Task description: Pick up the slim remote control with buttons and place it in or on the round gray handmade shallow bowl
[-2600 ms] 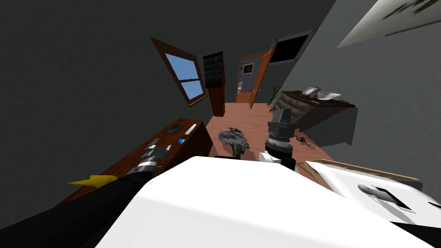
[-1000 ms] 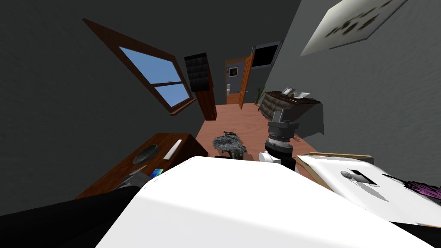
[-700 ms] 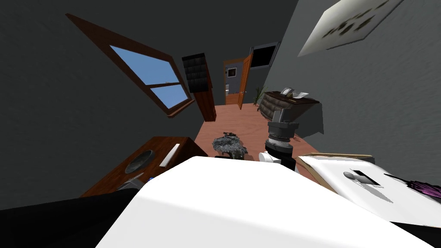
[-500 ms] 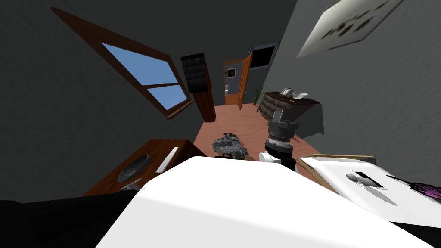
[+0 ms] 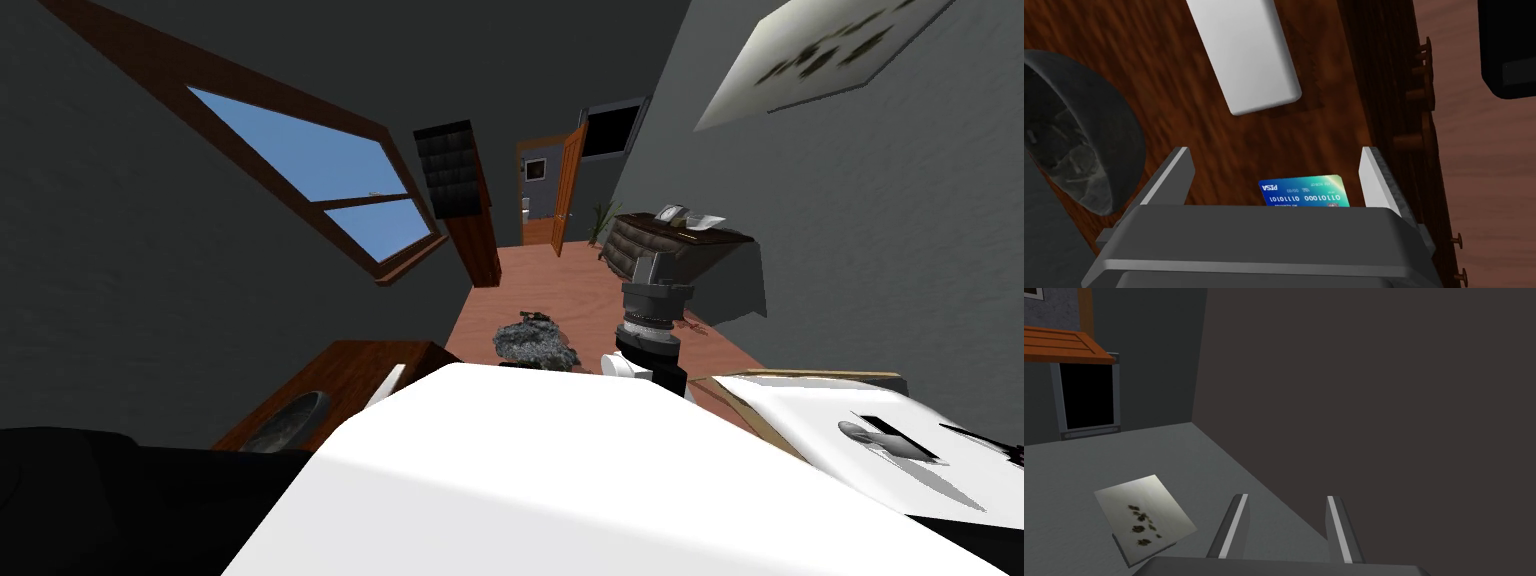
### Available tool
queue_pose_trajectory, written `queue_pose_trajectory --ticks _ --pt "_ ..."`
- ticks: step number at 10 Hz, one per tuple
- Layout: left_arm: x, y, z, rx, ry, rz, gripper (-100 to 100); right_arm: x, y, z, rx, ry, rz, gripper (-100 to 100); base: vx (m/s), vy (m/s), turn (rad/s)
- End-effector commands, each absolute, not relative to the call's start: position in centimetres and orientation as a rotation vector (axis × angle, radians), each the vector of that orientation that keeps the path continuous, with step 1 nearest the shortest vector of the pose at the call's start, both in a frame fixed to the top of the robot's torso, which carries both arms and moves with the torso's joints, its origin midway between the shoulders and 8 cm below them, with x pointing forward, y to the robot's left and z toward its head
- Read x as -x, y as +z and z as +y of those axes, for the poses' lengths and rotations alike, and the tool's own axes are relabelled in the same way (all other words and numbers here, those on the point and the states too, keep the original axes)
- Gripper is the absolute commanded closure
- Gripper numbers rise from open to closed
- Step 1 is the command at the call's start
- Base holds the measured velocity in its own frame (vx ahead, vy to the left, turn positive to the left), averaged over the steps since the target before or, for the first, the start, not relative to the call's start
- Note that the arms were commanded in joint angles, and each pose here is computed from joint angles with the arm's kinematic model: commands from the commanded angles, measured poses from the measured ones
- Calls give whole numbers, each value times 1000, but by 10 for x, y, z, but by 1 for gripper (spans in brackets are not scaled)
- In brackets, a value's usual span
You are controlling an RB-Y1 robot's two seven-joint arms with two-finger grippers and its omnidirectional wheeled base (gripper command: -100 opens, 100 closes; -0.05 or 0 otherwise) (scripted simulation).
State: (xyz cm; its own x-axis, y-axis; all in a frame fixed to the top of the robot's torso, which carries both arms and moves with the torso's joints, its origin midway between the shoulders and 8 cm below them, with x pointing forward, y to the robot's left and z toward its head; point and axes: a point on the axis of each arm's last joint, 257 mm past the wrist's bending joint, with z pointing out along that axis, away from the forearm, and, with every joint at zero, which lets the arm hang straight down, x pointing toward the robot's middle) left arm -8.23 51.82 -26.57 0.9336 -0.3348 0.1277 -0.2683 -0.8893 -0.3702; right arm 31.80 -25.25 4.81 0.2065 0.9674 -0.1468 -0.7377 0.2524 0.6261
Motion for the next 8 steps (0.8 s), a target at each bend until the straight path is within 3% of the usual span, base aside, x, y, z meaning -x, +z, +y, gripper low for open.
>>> queue_pose_trajectory --ticks 1,6,8 --pt "109 -274 504 2831 -191 346 -100 -318 48 -252 -475 1251 579 0 281 128 -60" --pt "163 -286 467 3003 -38 116 -100 -318 48 -252 -475 1251 579 0 222 107 0" --pt "179 -292 450 3060 9 30 -100 -318 48 -252 -475 1251 579 0 146 95 -1"
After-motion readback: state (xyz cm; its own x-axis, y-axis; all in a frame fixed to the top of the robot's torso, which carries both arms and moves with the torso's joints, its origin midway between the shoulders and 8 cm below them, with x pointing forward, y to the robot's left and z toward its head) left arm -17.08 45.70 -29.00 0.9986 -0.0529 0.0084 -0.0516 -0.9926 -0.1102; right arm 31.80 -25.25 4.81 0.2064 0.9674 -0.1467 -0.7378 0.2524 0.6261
